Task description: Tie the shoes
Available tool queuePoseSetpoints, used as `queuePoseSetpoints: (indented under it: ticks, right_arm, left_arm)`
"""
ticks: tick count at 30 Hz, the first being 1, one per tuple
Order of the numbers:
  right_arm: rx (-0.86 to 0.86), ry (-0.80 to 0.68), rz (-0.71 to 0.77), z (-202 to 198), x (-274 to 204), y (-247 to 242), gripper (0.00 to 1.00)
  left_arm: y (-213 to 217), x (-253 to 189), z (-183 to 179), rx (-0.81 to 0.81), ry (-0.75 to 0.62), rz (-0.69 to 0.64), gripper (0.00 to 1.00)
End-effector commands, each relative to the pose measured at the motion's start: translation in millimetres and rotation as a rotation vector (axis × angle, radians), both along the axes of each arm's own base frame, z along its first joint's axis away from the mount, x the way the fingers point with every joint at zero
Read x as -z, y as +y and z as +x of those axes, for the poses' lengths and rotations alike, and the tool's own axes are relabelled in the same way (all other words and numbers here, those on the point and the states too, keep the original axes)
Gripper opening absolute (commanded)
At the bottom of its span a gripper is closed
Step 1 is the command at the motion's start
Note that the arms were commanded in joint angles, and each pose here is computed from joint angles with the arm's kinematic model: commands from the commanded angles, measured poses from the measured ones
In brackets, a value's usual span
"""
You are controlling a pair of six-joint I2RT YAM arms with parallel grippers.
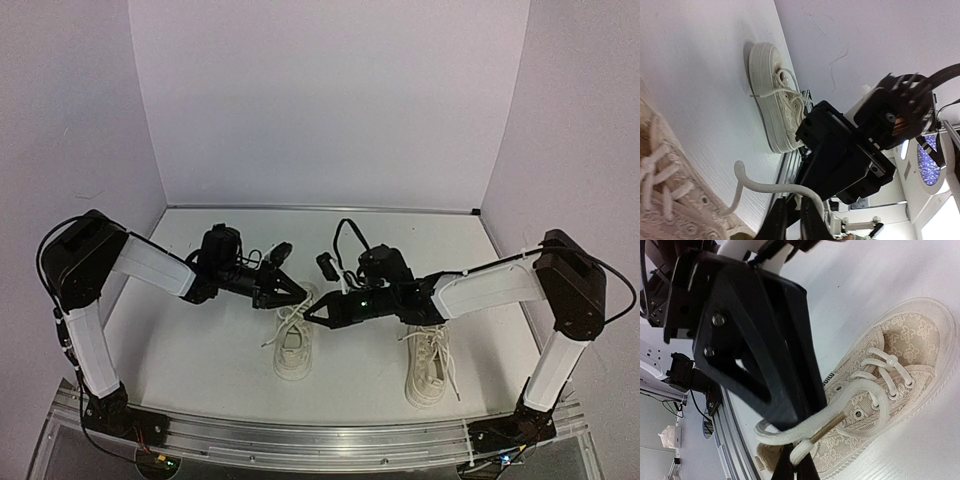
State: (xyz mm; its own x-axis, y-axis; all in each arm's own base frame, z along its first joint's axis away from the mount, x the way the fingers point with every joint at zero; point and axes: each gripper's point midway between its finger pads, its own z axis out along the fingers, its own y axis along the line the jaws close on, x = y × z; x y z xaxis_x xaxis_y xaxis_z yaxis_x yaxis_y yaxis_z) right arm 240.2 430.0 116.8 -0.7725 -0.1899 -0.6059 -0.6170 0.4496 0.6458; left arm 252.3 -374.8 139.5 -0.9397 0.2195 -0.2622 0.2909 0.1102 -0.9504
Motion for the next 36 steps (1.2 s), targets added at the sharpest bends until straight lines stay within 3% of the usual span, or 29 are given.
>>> queuePoseSetpoints:
  ticks: [1,3,6,14,20,26,30,36]
  right_arm:
    - [0.02,-0.043,0.03,-1.2,-20.4,-6.5,0.0]
    - [0.029,-0.04,0.023,-2.6,-18.5,-10.7,0.0]
    - [0.033,-0.029,0.009,-3.5,-12.0,-12.6,0.0]
    - [0.06,-0.014,-0.028,-1.0,-2.9,-17.1,0.0]
    - [0.062,-0.015,-0.051,-0.2,-0.5,-18.6,0.0]
    - [0.063,-0.018,-0.063,0.5,0.0,-20.7,0.0]
    - [0.06,-0.012,-0.065,-0.6,1.6,-21.1,0.0]
    - [0.057,-0.004,-0.067,0.4,3.0,-20.7,0.0]
  left_arm:
    - [52.3,-24.8,47.2,-0.226,-0.136,0.128,0.25]
    - [71.1,-32.2,59.4,-0.301,-0.264,0.273,0.34]
    - [95.1,-38.7,59.3,-0.369,-0.322,0.408,0.42]
    - [144.9,-3.8,18.8,-0.417,-0.358,0.712,0.45]
    - [131.2,43.4,-37.3,-0.171,-0.392,0.932,0.45]
    - [111.8,65.6,-58.0,0.008,-0.453,0.911,0.44]
    - [111.0,80.2,-41.4,0.008,-0.55,0.978,0.43]
    - [86.3,69.9,-20.8,-0.002,-0.763,0.891,0.44]
